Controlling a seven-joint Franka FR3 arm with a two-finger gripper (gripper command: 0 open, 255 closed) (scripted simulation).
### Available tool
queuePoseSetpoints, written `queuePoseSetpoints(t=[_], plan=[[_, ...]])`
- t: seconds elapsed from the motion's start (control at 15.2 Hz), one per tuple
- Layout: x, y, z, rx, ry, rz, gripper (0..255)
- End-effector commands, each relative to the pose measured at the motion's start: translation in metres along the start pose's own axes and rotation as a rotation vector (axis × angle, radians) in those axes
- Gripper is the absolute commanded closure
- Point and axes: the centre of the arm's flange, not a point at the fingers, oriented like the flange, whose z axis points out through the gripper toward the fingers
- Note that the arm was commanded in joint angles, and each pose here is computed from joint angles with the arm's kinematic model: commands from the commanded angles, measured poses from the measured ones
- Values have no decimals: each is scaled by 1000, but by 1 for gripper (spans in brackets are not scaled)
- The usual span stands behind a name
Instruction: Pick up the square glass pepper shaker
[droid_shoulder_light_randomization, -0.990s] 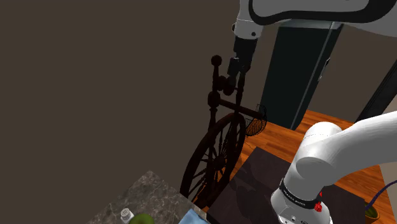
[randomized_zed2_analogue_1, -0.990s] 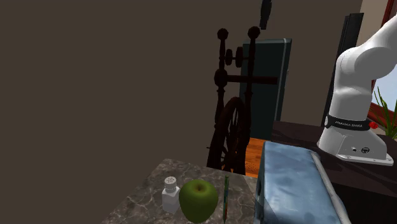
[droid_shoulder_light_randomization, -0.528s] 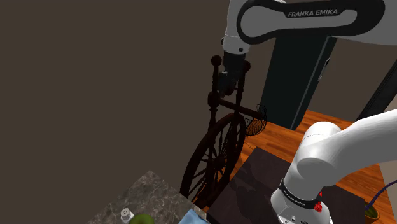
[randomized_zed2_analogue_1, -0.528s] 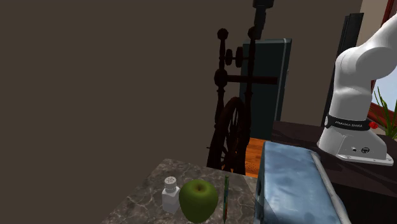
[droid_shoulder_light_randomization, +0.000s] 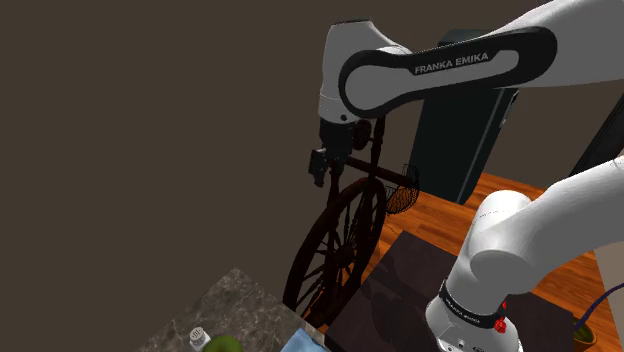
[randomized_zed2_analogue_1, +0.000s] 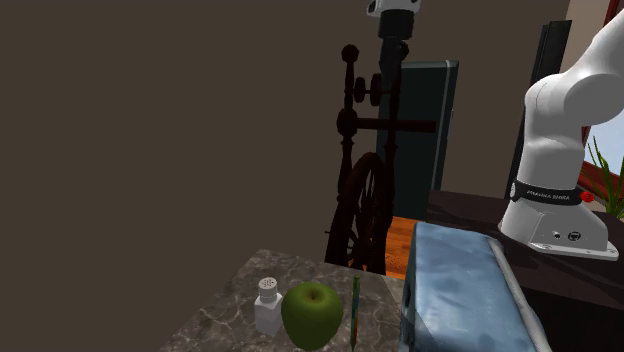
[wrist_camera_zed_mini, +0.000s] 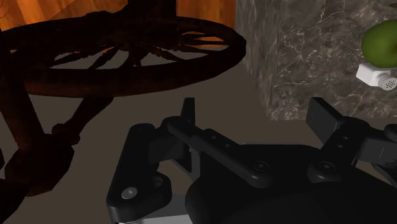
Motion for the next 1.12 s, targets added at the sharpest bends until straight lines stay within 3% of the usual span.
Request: queuePoseSetpoints(t=[0.0,1.06], plan=[[4,-18,16,6,0,3,0],[47,-168,150,53,-9,15,0]])
